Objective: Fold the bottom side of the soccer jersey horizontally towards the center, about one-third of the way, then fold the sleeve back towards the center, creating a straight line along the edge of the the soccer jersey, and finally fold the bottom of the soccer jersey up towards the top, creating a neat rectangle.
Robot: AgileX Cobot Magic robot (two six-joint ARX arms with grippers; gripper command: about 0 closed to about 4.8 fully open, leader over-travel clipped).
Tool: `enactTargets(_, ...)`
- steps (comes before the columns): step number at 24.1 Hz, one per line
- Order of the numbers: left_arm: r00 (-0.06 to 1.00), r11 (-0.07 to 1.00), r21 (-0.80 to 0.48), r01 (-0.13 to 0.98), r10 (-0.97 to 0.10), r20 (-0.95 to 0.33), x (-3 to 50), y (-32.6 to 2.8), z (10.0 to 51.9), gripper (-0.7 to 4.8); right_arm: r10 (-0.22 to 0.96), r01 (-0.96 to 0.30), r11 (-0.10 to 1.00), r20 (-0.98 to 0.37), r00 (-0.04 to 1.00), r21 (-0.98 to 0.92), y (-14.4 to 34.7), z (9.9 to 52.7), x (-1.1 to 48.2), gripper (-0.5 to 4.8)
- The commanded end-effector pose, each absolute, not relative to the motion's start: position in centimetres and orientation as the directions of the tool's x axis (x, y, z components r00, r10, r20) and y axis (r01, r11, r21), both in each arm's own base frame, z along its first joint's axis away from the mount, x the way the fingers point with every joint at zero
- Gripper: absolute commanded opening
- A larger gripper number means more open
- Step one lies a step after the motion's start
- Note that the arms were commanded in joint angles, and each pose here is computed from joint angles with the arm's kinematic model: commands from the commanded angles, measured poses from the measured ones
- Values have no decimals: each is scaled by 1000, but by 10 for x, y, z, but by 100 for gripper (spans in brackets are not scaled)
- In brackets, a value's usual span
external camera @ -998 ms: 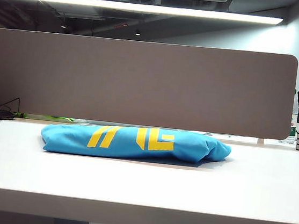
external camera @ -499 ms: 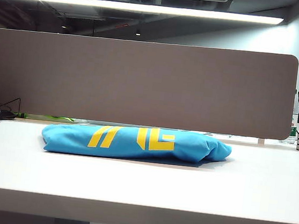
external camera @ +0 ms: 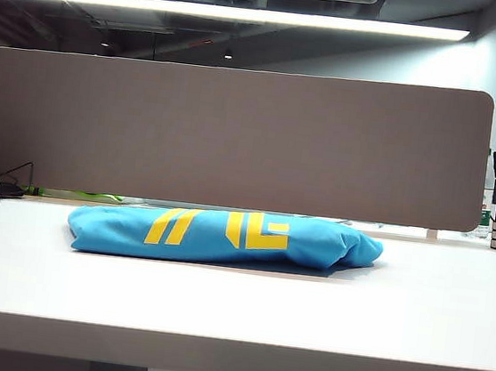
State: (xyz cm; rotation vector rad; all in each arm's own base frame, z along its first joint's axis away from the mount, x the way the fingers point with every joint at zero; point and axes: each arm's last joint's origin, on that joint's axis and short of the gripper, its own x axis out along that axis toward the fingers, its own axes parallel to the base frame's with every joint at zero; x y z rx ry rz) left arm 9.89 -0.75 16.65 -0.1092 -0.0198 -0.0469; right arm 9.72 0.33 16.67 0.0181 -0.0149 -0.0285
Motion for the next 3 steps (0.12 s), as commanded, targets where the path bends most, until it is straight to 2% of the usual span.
enactTargets(1,998,993,-106,51,-48,36,99,-7,169,-6,-27,27,1000,21,999,16,3,166,97,-5)
enactTargets(3,998,993,-106,51,-48,36,99,-7,169,-6,-27,27,1000,21,999,16,3,166,97,-5)
